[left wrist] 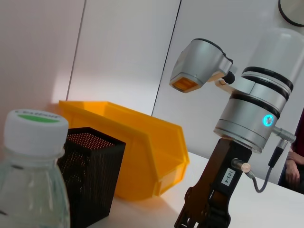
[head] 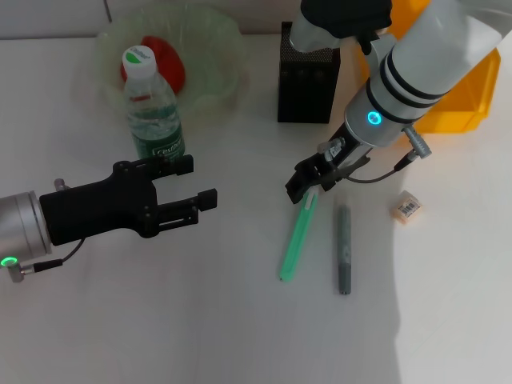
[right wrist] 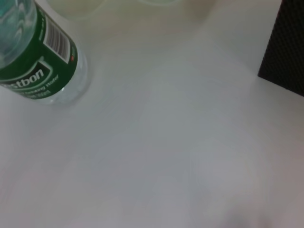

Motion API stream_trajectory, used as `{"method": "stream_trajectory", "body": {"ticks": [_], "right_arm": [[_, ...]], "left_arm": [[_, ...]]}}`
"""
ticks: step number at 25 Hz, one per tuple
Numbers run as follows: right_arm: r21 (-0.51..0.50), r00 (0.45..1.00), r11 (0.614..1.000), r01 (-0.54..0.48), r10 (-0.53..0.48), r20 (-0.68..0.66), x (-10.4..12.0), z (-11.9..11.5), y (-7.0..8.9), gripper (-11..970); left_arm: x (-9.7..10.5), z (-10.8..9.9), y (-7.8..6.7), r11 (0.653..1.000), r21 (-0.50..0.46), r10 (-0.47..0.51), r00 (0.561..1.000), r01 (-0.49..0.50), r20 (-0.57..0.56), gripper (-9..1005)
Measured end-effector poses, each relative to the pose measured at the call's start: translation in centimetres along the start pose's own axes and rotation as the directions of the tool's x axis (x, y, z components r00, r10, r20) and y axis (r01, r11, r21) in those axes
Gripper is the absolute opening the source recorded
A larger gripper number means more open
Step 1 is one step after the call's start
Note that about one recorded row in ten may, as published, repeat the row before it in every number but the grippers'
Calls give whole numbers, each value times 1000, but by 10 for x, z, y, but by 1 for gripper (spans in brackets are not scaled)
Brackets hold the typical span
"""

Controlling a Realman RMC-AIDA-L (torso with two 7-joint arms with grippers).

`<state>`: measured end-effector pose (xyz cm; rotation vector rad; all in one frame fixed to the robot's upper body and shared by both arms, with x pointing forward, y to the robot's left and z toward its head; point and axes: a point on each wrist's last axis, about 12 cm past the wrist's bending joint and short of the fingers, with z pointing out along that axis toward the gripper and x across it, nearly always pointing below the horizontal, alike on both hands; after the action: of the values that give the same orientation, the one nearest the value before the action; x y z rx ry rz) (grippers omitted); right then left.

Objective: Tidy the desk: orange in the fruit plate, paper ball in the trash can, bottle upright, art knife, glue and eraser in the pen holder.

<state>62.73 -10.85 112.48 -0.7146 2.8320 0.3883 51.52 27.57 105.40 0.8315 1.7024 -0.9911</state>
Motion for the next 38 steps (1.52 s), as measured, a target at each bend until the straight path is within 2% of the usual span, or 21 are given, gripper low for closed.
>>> {"method": "stream_trajectory", "body": {"ticks": [7,10,26,38], "right_arm": [[2,1000,1000,-2,2,3,0,1,-1,594],[2,1000,1000,-2,2,5,0,1,-1,476],[-2,1000,1000,6,-6,19,-2,1,2,182],[-5,1000,1000,2,-2,9,0,2,1,176]], "left_arm": [[0,1,0,1000,2,1,1000,-1,1,746],[0,1,0,1000,2,1,1000,-1,1,746],[1,5,-1,1000,5,13,1000,-13,-11,745],[0,6,-1,1000,8,16,1000,-16,-12,745]]}}
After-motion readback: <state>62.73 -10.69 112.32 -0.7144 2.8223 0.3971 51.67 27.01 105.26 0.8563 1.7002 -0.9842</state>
